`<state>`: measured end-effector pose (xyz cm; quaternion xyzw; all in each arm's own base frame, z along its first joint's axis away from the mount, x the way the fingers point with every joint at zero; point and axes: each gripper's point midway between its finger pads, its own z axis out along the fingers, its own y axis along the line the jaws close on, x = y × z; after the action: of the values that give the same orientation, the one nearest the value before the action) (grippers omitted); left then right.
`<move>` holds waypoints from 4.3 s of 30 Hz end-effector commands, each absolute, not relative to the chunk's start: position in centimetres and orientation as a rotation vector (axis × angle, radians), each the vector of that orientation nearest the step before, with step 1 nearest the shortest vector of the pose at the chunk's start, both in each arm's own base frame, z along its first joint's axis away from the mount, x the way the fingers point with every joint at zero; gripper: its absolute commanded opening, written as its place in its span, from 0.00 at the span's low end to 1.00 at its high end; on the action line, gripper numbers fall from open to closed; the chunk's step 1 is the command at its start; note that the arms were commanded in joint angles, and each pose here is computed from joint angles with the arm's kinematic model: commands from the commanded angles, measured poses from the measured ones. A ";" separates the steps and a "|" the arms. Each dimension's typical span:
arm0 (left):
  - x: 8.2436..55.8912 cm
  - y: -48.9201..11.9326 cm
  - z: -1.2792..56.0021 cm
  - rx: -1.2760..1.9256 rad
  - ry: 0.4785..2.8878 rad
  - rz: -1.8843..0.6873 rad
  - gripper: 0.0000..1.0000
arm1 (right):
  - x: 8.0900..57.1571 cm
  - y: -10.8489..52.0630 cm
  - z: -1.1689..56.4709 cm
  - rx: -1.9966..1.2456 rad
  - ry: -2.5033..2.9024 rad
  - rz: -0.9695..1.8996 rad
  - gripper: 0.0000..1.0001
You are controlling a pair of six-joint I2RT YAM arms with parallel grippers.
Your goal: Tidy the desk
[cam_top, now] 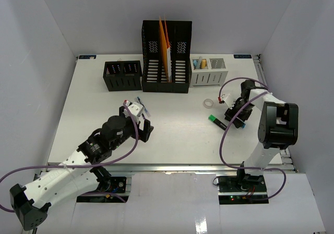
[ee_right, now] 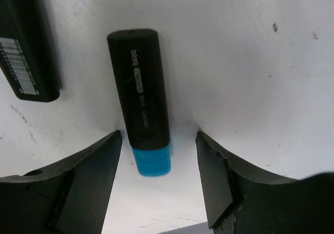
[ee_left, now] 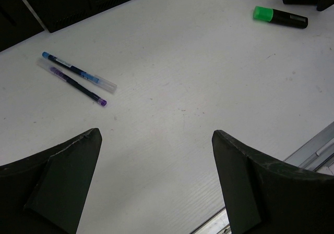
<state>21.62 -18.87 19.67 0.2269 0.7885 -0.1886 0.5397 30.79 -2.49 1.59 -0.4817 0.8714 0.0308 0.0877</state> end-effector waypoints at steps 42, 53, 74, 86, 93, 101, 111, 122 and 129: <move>22.8 -18.9 18.7 0.549 1.908 -0.407 0.98 | 52.9 9.1 31.7 -0.381 1.468 0.264 0.08; 23.0 -19.0 17.8 0.558 1.935 -0.394 0.98 | 56.7 9.5 30.3 -0.363 1.335 0.266 0.09; 20.6 -22.9 20.9 0.567 1.817 -0.731 0.98 | 56.8 10.1 25.7 -0.400 1.422 0.302 0.64; 20.5 -27.2 17.8 0.028 2.016 -1.186 0.98 | 39.8 12.7 18.5 -1.077 1.912 0.552 0.87; 23.6 -29.3 15.5 -0.411 2.229 -1.172 0.96 | 30.9 7.8 10.5 -1.124 2.275 0.396 0.95; 25.7 -31.5 12.8 -0.715 2.387 -1.052 0.88 | 30.4 7.0 7.9 -1.076 2.346 0.325 0.96; 27.6 -32.5 11.1 -0.761 2.432 -0.917 0.82 | 31.2 9.1 5.6 -1.122 2.351 0.338 0.94; 28.6 -28.3 13.0 -0.530 2.302 -0.714 0.80 | 32.6 9.8 2.9 -1.172 2.405 0.304 0.72; 27.1 -26.4 20.9 0.160 1.962 -0.747 0.86 | 32.1 10.0 2.4 -1.188 2.413 0.337 0.34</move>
<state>27.46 -27.66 15.03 -0.1114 0.8736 -0.2994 0.3672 31.86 9.55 2.03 -0.4228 0.8742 0.1126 0.2107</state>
